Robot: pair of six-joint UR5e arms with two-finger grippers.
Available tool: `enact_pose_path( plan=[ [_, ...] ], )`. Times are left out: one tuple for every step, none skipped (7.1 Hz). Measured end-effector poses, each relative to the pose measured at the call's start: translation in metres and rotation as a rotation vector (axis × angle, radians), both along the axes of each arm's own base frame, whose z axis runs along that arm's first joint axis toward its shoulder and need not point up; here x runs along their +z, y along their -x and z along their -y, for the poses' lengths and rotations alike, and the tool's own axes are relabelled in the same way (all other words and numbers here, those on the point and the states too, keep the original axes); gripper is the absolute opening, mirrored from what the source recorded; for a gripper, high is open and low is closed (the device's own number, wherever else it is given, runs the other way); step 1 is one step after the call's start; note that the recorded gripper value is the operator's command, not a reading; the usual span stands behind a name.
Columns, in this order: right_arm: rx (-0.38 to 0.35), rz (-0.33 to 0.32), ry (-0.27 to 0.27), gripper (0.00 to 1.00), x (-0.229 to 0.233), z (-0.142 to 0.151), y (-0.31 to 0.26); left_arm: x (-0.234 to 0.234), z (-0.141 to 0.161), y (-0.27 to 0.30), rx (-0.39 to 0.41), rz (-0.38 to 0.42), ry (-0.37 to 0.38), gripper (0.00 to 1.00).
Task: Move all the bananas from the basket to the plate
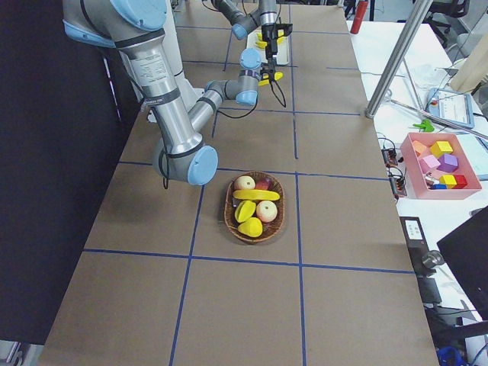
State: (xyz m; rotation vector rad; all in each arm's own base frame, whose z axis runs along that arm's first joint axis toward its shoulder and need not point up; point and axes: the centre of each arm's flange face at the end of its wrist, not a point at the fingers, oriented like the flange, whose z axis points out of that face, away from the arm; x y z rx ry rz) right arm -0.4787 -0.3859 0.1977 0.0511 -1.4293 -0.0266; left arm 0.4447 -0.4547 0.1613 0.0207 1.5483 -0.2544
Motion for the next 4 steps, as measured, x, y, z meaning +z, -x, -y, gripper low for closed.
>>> enact_pose_path(
  plan=[
    [0.0,0.001,-0.001,0.0,-0.001,-0.001,0.001,-0.008,-0.002,-0.016,-0.01,-0.003,0.005,0.99],
    [-0.001,0.002,-0.002,0.0,-0.001,-0.002,0.001,-0.012,-0.004,-0.03,-0.015,-0.003,0.008,0.94],
    [-0.001,0.002,-0.002,0.0,-0.001,-0.003,0.001,-0.014,-0.006,-0.039,-0.02,0.0,0.01,0.58],
    [-0.001,0.004,-0.004,0.0,-0.002,-0.003,0.001,-0.014,-0.007,-0.044,-0.023,0.001,0.011,0.2]
  ],
)
